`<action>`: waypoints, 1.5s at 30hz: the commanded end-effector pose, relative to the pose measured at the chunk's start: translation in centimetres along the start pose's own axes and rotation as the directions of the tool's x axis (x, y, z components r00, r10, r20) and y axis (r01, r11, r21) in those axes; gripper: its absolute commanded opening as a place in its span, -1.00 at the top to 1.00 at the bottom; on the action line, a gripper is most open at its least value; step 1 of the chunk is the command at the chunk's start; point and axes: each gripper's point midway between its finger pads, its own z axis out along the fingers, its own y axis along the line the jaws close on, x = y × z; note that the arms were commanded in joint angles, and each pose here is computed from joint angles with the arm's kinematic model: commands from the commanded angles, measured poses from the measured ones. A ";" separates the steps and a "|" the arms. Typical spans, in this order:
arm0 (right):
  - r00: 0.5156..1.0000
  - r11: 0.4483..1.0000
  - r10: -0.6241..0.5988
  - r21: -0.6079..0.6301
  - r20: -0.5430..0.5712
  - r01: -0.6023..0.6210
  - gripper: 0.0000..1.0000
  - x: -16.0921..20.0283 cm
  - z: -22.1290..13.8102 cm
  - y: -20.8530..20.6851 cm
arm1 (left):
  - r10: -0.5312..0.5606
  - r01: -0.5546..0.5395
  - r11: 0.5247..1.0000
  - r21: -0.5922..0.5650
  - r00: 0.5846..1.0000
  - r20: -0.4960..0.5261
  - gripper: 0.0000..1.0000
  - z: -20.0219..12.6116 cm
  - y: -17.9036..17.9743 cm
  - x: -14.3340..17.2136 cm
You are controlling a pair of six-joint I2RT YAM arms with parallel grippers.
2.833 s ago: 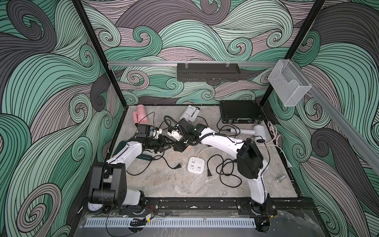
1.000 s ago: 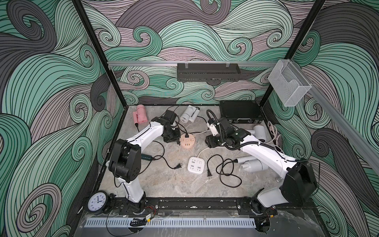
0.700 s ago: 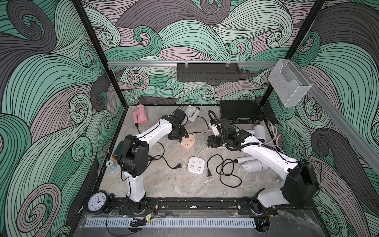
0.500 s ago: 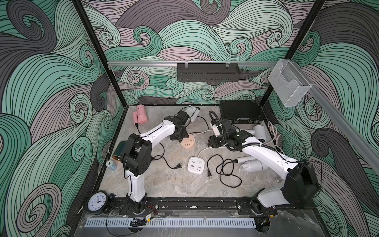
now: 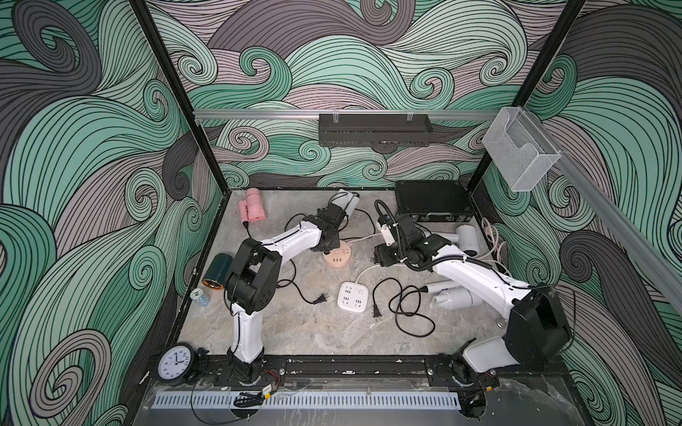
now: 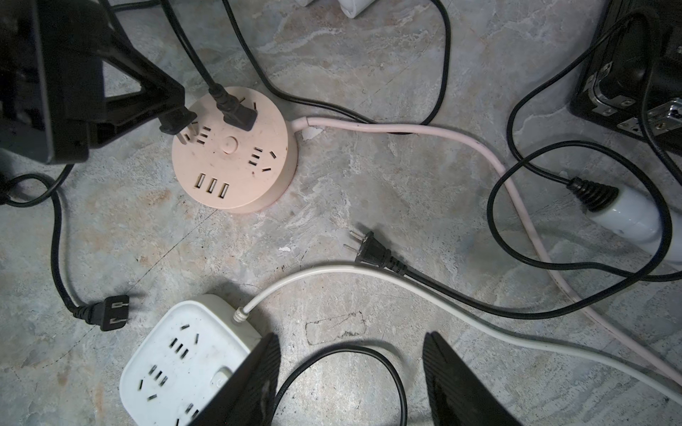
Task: Charge the blow dryers
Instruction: Insert the plug into the socket.
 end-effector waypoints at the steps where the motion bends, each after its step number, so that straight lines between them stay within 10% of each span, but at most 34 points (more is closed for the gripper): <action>1: 1.000 1.000 -0.011 -0.007 -0.010 0.010 -0.26 0.2 0.5 0.0 | -0.005 0.005 1.000 0.005 0.999 0.053 1.00 0.1 -0.8 -0.5; 45: 1.000 1.000 -0.008 -0.016 -0.018 0.008 -0.26 0.4 0.2 0.1 | 0.152 -0.164 0.955 -0.247 0.986 -0.068 1.00 2.2 1.1 8.1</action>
